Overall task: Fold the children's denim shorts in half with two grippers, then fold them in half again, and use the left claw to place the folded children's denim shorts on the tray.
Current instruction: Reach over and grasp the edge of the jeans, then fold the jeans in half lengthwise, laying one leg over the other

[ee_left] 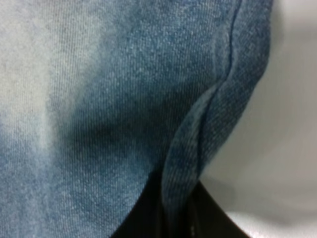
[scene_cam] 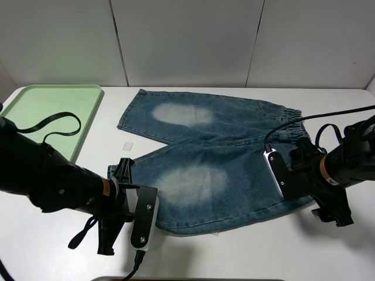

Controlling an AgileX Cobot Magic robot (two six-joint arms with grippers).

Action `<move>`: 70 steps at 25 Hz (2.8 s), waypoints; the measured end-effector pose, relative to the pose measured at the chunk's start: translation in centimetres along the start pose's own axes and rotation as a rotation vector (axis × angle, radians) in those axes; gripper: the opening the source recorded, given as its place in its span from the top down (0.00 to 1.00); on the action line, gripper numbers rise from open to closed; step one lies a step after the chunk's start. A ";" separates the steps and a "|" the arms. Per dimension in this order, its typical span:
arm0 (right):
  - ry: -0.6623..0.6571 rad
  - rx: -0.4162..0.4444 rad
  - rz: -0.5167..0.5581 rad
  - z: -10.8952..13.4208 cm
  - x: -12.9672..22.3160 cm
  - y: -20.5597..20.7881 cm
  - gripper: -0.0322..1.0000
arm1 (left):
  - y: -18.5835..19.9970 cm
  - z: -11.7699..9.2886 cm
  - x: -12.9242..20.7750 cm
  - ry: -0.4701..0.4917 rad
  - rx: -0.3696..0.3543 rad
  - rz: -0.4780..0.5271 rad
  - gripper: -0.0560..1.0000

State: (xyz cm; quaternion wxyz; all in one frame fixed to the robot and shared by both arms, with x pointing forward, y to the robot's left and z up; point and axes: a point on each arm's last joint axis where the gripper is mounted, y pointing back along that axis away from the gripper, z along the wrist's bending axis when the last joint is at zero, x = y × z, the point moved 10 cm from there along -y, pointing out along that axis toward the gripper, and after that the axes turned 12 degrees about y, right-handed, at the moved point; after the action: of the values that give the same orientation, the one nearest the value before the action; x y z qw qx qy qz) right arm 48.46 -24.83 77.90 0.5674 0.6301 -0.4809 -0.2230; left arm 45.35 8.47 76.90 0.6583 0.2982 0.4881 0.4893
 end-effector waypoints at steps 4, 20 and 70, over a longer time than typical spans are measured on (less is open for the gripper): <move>0.006 -0.019 0.034 0.4 1.3 -0.4 0.30 | 0.0 0.0 0.0 -0.002 -0.002 -0.002 0.92; -0.037 -0.008 0.031 0.6 3.0 -0.8 0.30 | -0.1 0.6 -0.5 -0.002 -0.040 -0.034 0.92; -0.472 -0.048 0.187 0.4 6.8 3.0 0.97 | 3.6 -0.3 -0.1 0.116 0.036 0.016 0.92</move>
State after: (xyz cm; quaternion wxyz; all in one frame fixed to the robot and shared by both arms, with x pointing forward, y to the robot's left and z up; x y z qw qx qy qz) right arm 50.07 -30.54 82.35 0.4724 0.4998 -0.6509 -0.3215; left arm 43.81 9.58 80.01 0.6197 0.2850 0.5316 0.5021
